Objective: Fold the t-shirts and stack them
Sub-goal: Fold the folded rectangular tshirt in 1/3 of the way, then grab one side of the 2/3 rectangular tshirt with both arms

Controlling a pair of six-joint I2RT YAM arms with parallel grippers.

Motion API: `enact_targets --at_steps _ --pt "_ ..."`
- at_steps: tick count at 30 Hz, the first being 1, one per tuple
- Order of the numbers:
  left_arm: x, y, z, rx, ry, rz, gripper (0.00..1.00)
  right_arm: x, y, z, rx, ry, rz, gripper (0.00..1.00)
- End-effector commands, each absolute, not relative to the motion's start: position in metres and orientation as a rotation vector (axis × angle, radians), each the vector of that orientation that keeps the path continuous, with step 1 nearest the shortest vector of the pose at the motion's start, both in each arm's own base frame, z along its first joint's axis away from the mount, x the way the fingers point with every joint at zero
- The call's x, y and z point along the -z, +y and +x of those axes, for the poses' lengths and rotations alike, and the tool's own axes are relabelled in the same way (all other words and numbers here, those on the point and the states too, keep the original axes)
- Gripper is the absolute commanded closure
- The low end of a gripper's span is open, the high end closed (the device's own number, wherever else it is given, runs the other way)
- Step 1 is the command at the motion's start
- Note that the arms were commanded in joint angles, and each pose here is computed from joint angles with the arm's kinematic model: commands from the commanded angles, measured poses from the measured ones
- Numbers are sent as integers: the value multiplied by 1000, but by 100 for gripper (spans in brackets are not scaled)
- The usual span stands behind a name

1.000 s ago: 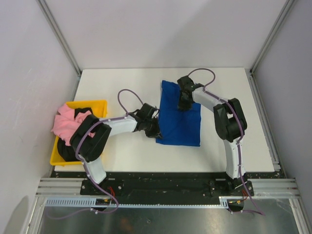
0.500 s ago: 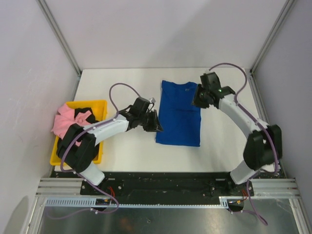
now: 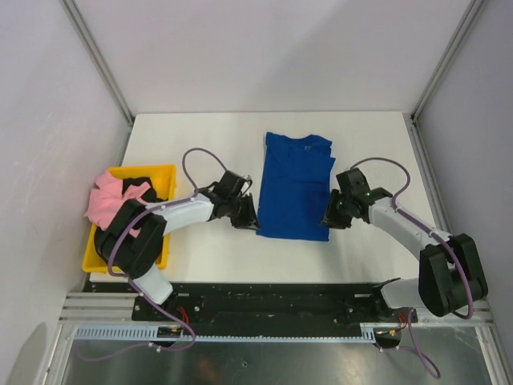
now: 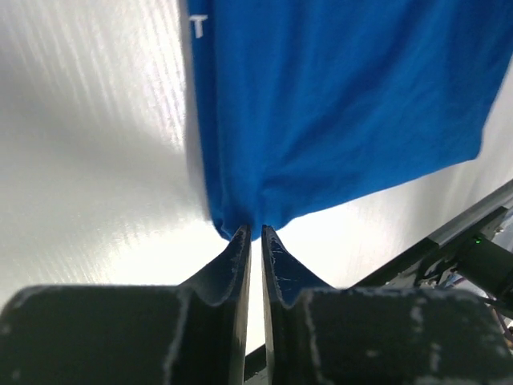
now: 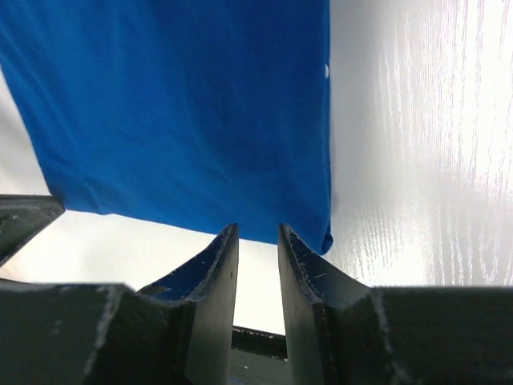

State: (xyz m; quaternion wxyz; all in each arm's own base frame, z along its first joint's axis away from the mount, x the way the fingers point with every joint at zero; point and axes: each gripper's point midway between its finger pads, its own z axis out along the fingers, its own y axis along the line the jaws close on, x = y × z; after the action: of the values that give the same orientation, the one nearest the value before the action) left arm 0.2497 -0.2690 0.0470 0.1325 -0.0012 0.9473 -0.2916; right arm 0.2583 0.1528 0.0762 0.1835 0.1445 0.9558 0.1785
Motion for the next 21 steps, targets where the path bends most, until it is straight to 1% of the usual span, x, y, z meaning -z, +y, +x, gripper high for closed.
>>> enact_targets --at_steps 1,12,21 --pt "-29 -262 245 808 2784 -17 87 -76 160 256 -583 2650 432 69" --pt "-23 -259 240 802 2796 -27 88 -43 146 227 -517 2722 456 68" --pt "-27 -260 239 818 2789 -18 88 -31 141 222 -499 2737 470 65"
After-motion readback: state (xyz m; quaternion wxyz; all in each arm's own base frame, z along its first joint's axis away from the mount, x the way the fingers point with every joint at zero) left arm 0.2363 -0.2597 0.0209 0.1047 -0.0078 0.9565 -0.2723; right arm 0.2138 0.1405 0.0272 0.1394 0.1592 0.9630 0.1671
